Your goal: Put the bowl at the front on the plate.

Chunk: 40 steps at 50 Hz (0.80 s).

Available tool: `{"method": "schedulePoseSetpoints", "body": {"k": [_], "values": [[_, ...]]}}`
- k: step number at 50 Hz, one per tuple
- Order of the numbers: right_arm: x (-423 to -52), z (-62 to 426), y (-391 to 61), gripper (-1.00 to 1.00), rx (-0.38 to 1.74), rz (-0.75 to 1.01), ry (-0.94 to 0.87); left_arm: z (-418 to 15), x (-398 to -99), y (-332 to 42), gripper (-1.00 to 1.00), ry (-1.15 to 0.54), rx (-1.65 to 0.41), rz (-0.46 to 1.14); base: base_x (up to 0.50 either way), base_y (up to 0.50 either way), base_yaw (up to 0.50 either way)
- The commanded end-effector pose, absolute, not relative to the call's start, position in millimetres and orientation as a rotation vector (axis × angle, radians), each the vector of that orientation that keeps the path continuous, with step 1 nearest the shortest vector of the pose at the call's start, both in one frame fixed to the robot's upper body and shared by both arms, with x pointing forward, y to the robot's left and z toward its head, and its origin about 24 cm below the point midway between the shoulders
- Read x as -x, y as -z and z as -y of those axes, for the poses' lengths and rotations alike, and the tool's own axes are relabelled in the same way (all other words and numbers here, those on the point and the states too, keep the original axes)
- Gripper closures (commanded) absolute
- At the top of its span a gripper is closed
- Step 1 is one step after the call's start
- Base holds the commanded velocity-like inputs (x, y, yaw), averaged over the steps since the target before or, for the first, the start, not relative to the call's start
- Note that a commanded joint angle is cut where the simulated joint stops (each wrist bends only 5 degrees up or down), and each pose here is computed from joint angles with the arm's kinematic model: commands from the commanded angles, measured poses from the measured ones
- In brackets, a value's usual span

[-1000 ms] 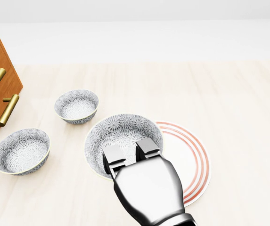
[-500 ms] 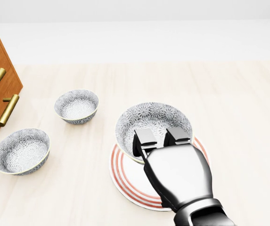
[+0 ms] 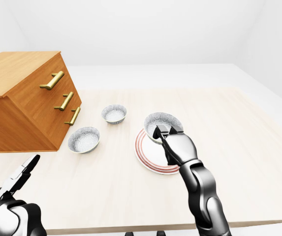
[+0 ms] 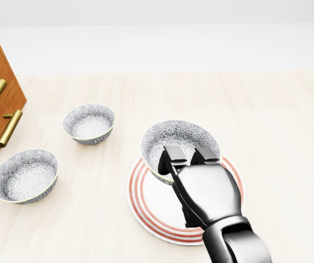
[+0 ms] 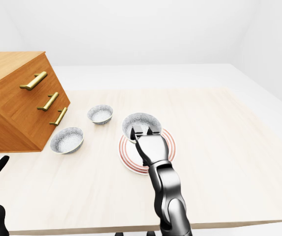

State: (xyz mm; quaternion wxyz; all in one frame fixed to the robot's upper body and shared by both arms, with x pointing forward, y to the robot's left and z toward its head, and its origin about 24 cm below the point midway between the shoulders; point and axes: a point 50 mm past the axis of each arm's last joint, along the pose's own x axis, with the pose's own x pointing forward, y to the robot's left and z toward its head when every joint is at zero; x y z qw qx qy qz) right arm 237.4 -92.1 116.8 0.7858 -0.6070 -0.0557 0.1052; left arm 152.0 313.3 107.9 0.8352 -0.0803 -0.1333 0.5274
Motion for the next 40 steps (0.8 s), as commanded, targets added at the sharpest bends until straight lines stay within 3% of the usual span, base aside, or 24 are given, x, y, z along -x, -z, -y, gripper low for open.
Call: {"method": "schedulePoseSetpoints", "body": {"k": [1, 9, 40], "values": [[-247, 94, -102, 1.00, 1.255, 0.127, -0.199, -313, -152, -107, -1.00, -1.115, 0.174, 0.280, 0.00, 0.00, 0.00], [-248, 98, -92, 1.00, 1.236, 0.113, -0.192, -313, -150, -111, -1.00, -1.118, 0.174, 0.297, 0.00, 0.00, 0.00], [-247, 103, -73, 1.00, 1.490, 0.000, -0.205, -313, -151, -111, -1.00, -1.117, 0.172, 0.299, 0.00, 0.00, 0.00]]}}
